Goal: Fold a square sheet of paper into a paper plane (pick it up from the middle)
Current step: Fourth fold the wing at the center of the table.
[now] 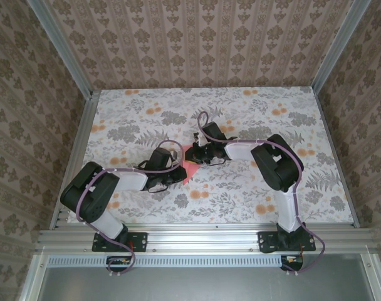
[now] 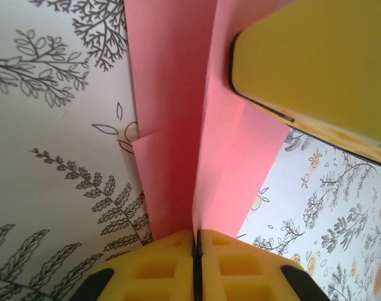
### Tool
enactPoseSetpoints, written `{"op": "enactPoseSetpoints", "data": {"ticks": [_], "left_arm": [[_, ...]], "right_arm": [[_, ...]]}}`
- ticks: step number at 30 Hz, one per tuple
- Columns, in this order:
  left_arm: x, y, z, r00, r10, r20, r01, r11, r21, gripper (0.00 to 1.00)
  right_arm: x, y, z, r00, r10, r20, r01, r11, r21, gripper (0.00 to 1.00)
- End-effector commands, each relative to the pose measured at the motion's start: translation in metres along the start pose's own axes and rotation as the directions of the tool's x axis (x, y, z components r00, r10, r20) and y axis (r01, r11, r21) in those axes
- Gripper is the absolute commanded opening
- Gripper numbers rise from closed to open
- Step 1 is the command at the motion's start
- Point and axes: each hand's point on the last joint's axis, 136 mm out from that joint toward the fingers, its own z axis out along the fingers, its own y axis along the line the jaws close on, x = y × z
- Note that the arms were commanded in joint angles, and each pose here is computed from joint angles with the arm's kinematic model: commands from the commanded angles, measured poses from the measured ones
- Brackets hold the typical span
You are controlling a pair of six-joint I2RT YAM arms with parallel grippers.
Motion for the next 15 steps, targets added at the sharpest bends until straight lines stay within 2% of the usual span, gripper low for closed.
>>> {"op": "enactPoseSetpoints", "data": {"ticks": [1,6,12,15], "left_arm": [[0.006,0.004,-0.001,1.0,0.013,-0.016,-0.013,1.0,-0.028,0.09],[0.009,0.01,-0.001,1.0,-0.008,-0.004,0.008,0.999,-0.036,0.04],[0.01,0.015,-0.005,0.999,-0.038,0.016,0.039,0.998,-0.04,0.0],[0.01,0.01,-0.003,0.999,-0.039,0.012,0.039,0.999,0.005,0.0]], "right_arm": [[0.005,0.001,0.009,0.999,0.003,-0.038,-0.003,1.0,-0.01,0.12],[0.003,0.007,0.007,0.999,-0.012,-0.041,0.011,1.0,-0.024,0.14],[-0.023,0.022,-0.041,0.995,-0.039,0.093,0.041,0.999,-0.025,0.19],[-0.029,0.018,-0.057,0.991,-0.051,0.126,0.052,0.999,-0.006,0.19]]}}
